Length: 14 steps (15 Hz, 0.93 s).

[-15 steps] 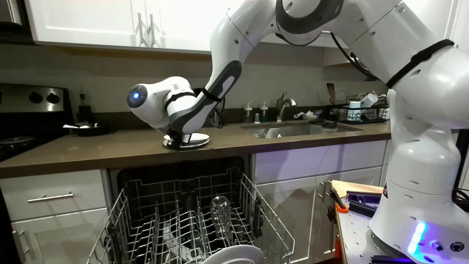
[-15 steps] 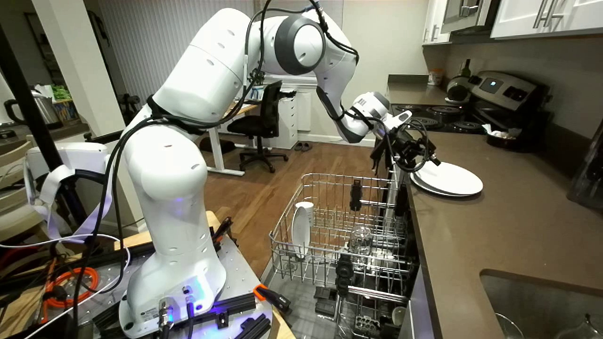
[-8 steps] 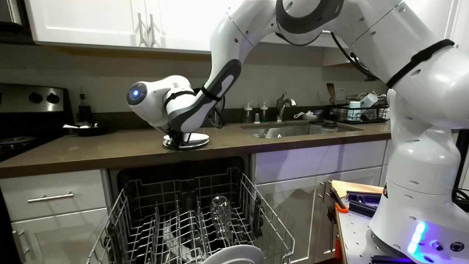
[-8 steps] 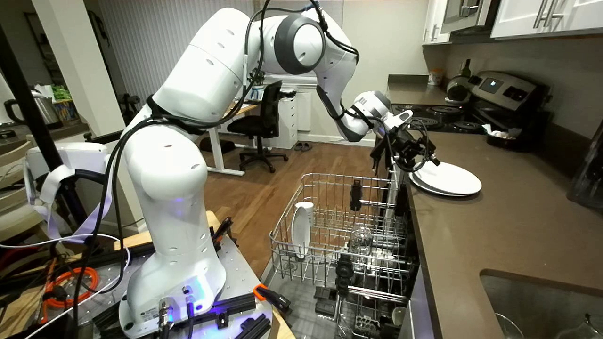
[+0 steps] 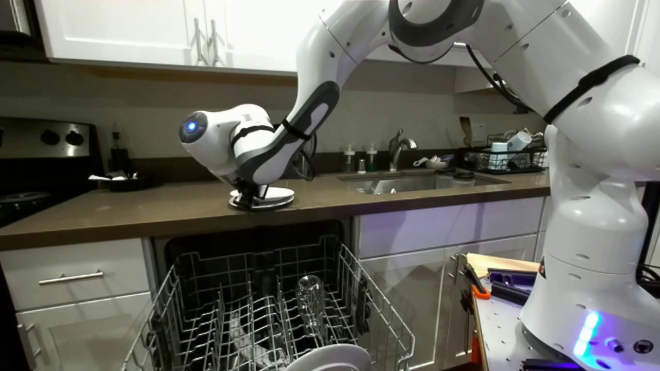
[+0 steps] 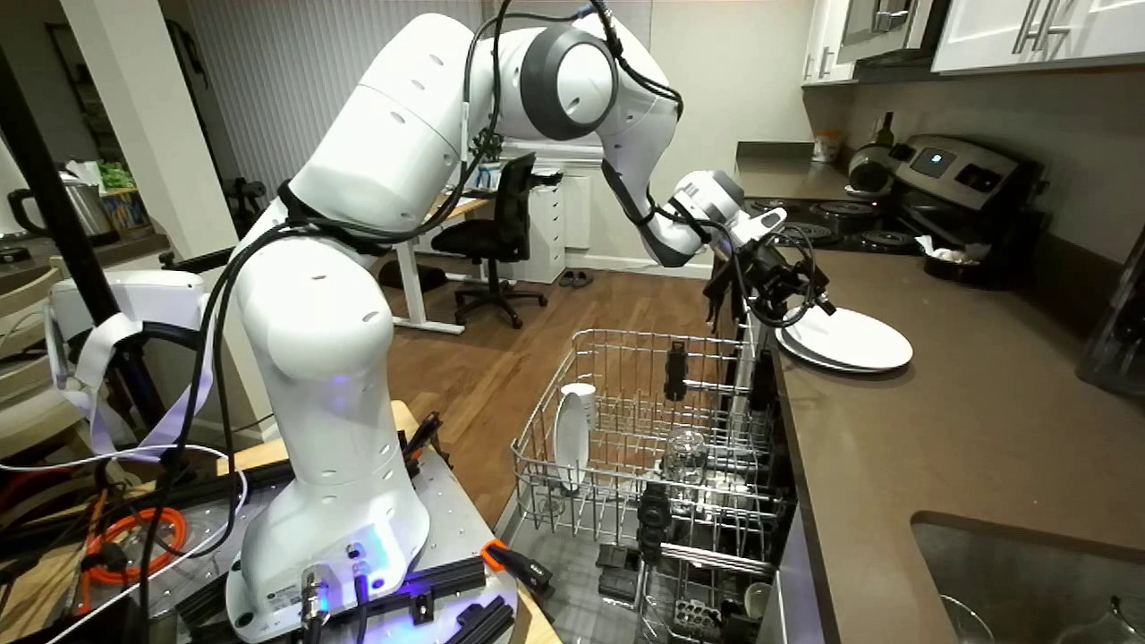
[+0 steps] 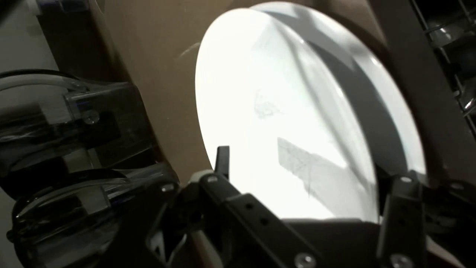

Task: Remove the plate from the dishwasher and put it on the counter

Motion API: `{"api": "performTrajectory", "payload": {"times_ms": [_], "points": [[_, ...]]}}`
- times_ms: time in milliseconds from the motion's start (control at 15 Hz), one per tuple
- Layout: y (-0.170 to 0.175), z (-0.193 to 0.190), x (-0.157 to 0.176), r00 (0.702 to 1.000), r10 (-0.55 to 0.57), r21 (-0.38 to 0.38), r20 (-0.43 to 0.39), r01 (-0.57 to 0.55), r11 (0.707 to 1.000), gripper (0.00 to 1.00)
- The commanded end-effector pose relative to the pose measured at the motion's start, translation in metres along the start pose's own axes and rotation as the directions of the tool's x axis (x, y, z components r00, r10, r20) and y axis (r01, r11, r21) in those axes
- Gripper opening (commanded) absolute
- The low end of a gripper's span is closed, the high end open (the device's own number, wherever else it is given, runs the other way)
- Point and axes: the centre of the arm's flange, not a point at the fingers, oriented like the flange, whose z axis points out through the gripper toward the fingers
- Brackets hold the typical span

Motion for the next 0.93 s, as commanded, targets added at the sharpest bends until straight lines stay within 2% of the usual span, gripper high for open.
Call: {"api": "performTrajectory", "payload": {"times_ms": [0, 267, 533, 867], "points": [[0.009, -0.005, 0.001, 1.0, -0.022, 0.077, 0.006, 0.021, 0.997, 0.81], [0.015, -0.011, 0.002, 1.0, -0.023, 0.132, 0.005, 0.022, 0.991, 0.85], [0.019, -0.009, 0.004, 1.0, -0.011, 0.13, 0.018, 0.008, 0.991, 0.88], [0.025, -0.008, 0.003, 1.0, 0.0, 0.131, 0.026, -0.003, 0.991, 0.89]]}}
